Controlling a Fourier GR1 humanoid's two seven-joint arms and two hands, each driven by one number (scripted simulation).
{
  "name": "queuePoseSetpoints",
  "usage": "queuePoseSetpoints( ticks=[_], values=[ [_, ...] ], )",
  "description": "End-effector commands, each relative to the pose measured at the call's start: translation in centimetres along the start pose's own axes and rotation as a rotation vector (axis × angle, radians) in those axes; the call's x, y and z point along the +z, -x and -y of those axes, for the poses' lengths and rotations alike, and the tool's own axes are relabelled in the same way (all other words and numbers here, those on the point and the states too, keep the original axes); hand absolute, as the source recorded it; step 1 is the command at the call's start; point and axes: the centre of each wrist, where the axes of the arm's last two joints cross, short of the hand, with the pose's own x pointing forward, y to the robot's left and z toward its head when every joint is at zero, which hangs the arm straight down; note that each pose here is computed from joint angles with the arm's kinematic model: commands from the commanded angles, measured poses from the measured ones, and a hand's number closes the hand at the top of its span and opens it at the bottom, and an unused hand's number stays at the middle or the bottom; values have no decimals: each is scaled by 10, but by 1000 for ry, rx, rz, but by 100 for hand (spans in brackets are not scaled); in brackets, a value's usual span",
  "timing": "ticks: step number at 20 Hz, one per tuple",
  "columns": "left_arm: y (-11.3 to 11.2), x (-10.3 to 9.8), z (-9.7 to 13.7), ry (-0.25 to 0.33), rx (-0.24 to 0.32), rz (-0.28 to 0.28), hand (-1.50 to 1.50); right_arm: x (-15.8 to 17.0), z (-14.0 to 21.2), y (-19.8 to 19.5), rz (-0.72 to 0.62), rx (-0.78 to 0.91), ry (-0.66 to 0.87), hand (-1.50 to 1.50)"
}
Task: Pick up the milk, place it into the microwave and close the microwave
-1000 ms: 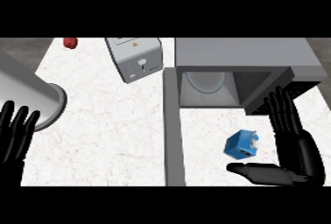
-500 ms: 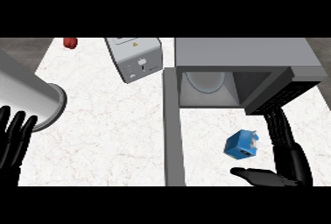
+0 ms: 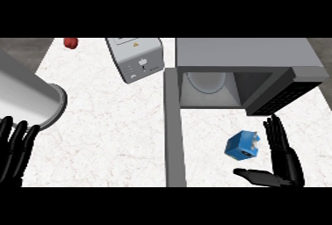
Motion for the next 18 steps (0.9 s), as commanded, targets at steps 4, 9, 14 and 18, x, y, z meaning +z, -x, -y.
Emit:
queuePoseSetpoints(
  ticks=[4, 9, 14, 18],
  values=[
    [-32, 5, 16, 8, -7, 19, -150, -14, -3, 32, -11, -58, -12, -150],
    [-9, 5, -6, -4, -9, 1, -150, 1, 2, 63, -25, -64, 29, -150],
    [-19, 10, 6, -3, -19, 17, -150, -4, 15, 81, -19, -34, -22, -150],
    [-1, 3, 2, -11, 10, 2, -150, 4, -1, 88, 13, 17, -155, 150]
  ],
)
